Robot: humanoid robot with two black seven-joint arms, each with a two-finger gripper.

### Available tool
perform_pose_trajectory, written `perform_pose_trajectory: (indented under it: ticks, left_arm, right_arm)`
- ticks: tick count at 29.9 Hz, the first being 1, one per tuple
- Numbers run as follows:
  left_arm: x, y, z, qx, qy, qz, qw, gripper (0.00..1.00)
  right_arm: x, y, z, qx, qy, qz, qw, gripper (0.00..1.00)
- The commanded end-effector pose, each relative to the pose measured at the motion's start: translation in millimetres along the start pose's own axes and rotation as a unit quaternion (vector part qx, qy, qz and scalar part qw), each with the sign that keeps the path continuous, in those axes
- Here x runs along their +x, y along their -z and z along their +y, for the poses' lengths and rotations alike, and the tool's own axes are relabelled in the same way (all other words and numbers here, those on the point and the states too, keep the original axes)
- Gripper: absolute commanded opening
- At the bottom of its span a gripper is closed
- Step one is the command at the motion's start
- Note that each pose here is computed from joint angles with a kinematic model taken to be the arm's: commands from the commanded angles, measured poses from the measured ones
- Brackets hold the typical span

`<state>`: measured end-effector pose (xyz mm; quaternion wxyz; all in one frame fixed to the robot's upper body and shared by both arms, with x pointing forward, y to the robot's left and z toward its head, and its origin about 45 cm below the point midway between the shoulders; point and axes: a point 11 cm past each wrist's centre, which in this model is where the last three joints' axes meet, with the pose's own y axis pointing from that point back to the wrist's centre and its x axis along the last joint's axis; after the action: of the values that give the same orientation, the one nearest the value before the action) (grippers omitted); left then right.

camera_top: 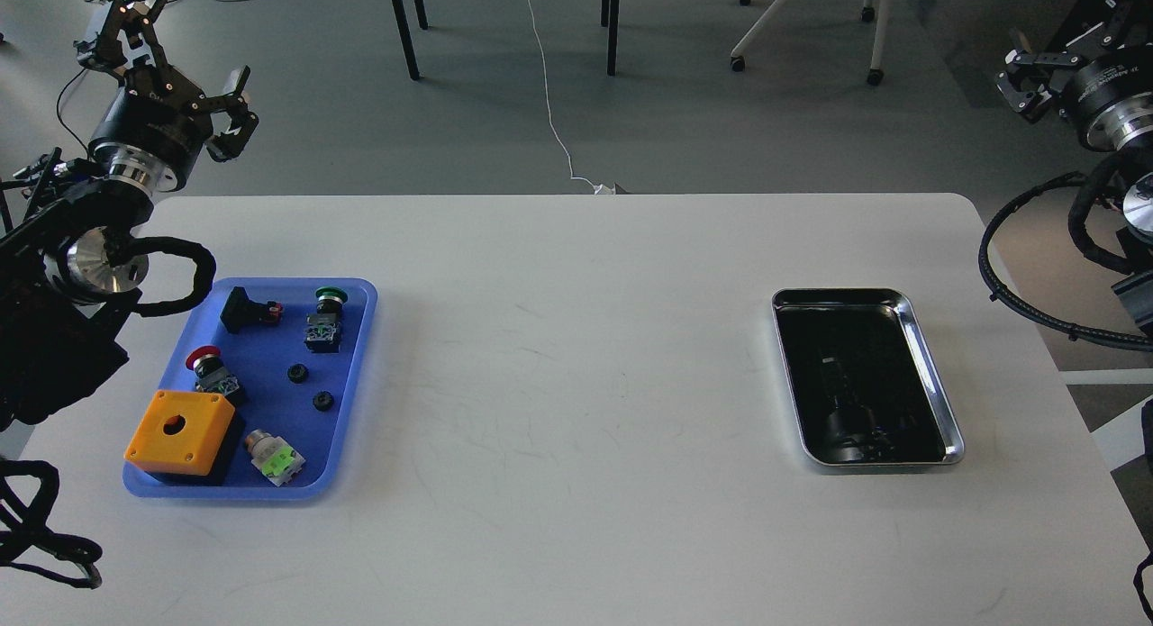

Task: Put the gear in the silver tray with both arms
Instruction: 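Move the left gripper down over the blue tray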

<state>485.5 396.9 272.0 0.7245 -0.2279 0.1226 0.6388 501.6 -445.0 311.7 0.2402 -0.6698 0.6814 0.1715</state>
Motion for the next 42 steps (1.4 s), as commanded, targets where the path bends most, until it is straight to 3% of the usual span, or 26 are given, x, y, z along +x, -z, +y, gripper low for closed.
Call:
perform_pose_trajectory:
  ticks: [1,8,14,17,26,30,34,42]
  left_arm:
    - [-1,0,-1,-0.001,0.001,0.002,1.000,0.99]
    - [-1,-6,-2,-0.003,0.002,-0.003,1.000,0.99]
    - [7,-37,-3,-0.025,0.000,-0.024,0.999,0.99]
    - [-9,-50,-1,-0.018,0.043,-0.029,0.999,0.99]
    - [-42,-103,50,0.029,0.153,-0.109,0.982,0.99]
    - [-61,-104,67,0.086,0.224,-0.248,0.939,0.99]
    - [-84,-91,86,0.129,0.306,-0.381,0.863,0.99]
    - [-93,-58,95,0.145,0.380,-0.566,0.717,0.98]
  right_arm:
    - [6,-2,3,0.000,-0.006,-0.002,1.000,1.00]
    - [15,13,7,0.010,-0.015,0.006,1.000,1.00]
    - [23,26,10,0.029,-0.025,0.007,0.999,1.00]
    - [27,31,12,0.041,-0.027,-0.005,0.999,1.00]
    - [49,9,27,0.040,-0.052,-0.048,0.997,1.00]
    - [52,-5,33,0.031,-0.051,-0.060,0.996,1.00]
    - [52,-12,35,0.028,-0.046,-0.066,0.996,1.00]
    - [52,-11,35,0.028,-0.047,-0.064,0.996,1.00]
